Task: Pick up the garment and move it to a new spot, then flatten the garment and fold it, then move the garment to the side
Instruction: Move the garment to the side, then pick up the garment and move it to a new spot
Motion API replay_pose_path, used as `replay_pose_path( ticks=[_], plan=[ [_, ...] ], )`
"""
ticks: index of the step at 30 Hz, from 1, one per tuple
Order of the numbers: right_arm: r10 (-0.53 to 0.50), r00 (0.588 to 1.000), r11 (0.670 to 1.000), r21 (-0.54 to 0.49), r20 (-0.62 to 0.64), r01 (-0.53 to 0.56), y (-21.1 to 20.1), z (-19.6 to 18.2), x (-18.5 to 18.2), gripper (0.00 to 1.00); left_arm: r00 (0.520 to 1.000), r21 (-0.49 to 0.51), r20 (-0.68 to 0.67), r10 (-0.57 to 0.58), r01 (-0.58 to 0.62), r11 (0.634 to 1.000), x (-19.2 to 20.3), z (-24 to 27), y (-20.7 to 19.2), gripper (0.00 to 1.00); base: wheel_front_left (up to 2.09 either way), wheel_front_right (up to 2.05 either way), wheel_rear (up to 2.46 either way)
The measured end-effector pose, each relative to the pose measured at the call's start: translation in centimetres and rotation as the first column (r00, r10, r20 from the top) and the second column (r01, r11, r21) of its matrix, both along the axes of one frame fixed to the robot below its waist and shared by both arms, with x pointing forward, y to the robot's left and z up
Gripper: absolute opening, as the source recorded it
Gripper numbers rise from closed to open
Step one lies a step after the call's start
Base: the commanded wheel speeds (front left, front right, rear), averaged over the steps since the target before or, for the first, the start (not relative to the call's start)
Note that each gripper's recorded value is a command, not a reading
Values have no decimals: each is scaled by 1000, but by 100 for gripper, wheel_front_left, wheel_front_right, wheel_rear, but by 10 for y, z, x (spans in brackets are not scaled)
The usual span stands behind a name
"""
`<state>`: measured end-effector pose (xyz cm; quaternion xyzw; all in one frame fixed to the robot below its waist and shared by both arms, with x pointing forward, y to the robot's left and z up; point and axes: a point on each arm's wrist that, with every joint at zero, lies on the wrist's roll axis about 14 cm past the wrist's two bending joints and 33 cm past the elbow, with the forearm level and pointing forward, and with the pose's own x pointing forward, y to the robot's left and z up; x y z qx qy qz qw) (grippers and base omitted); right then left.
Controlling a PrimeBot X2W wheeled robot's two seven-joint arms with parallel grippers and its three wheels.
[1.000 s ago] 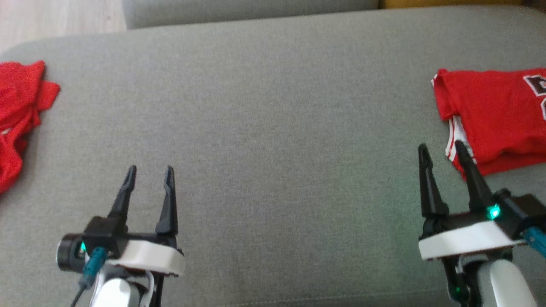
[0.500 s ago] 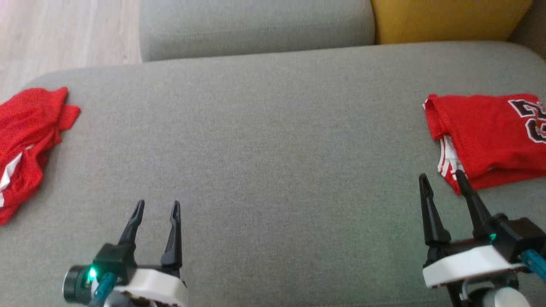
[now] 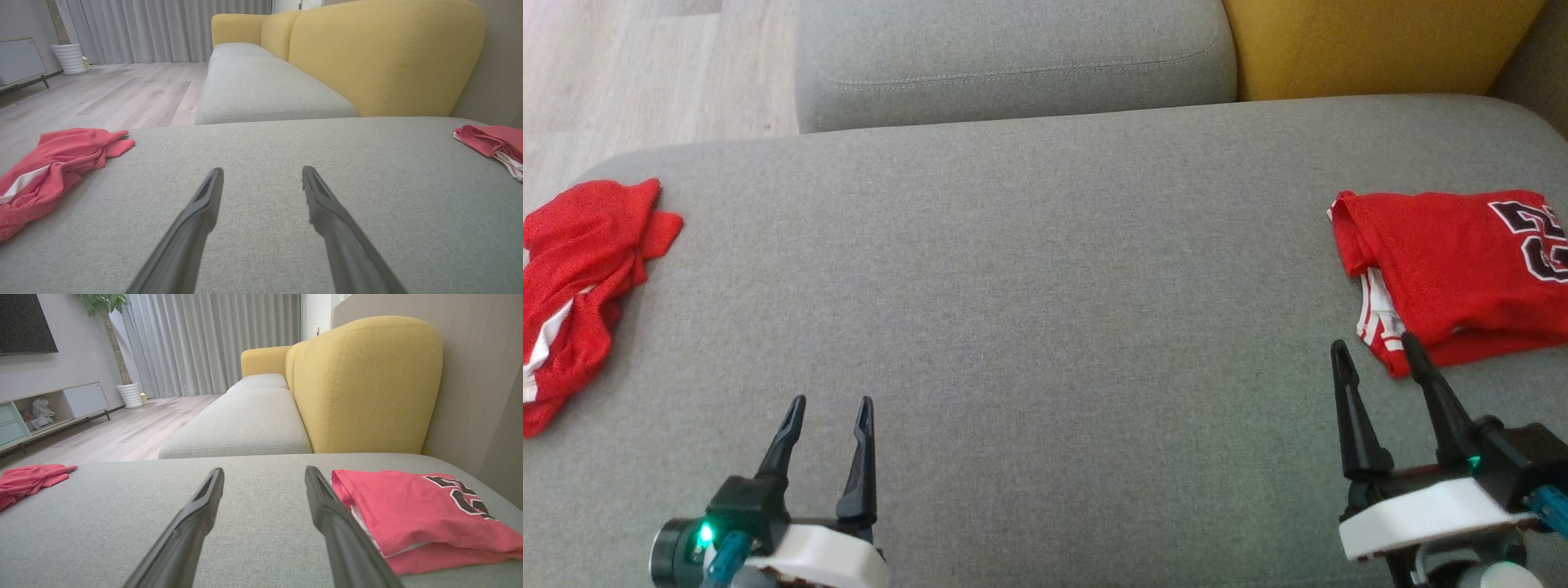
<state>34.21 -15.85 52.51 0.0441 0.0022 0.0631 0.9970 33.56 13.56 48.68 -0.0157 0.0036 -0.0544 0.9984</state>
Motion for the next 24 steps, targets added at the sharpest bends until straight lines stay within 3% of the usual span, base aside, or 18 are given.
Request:
replay_pose_path(
  ticks=[24],
  plan=[
    [12,1000,1000,-4,-15,-12,3,-4,9,100,999,-7,-12,46,-47,999,-1,-3,10,100,0,0,0]
  ],
)
